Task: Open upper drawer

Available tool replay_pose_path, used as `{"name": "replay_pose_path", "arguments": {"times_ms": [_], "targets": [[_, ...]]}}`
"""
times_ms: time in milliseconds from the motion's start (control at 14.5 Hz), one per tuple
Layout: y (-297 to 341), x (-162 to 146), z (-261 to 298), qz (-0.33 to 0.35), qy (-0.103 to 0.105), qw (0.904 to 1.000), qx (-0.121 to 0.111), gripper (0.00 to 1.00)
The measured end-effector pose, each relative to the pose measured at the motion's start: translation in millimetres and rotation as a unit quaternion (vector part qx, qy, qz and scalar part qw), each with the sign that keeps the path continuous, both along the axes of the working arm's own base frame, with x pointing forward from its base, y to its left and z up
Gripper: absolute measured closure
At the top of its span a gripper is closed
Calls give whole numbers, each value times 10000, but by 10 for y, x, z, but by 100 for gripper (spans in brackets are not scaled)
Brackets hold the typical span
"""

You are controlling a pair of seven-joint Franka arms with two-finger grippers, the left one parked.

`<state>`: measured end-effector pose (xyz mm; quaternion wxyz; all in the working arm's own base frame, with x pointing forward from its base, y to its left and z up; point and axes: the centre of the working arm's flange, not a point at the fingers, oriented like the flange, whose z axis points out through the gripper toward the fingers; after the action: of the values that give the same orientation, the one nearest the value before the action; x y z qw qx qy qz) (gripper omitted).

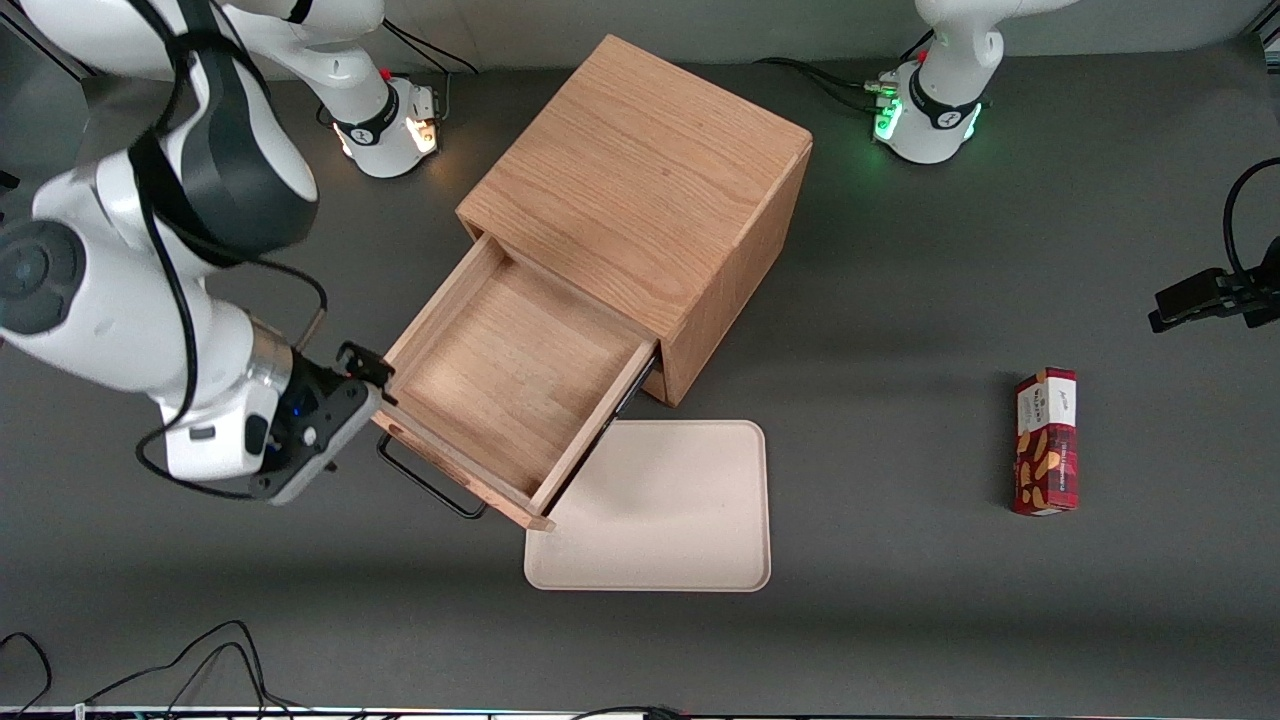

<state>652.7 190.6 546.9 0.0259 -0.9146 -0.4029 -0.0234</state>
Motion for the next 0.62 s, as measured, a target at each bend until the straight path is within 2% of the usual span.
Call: {"name": "replay_pose_path", "arguments": {"times_ms": [138, 345, 621], "targets": [[-290, -232, 69, -241, 113, 9995, -160, 0], [-990, -515, 94, -876, 304, 9954, -247, 0], [-1283, -1015, 300, -1511, 425, 9870, -346, 0]]}}
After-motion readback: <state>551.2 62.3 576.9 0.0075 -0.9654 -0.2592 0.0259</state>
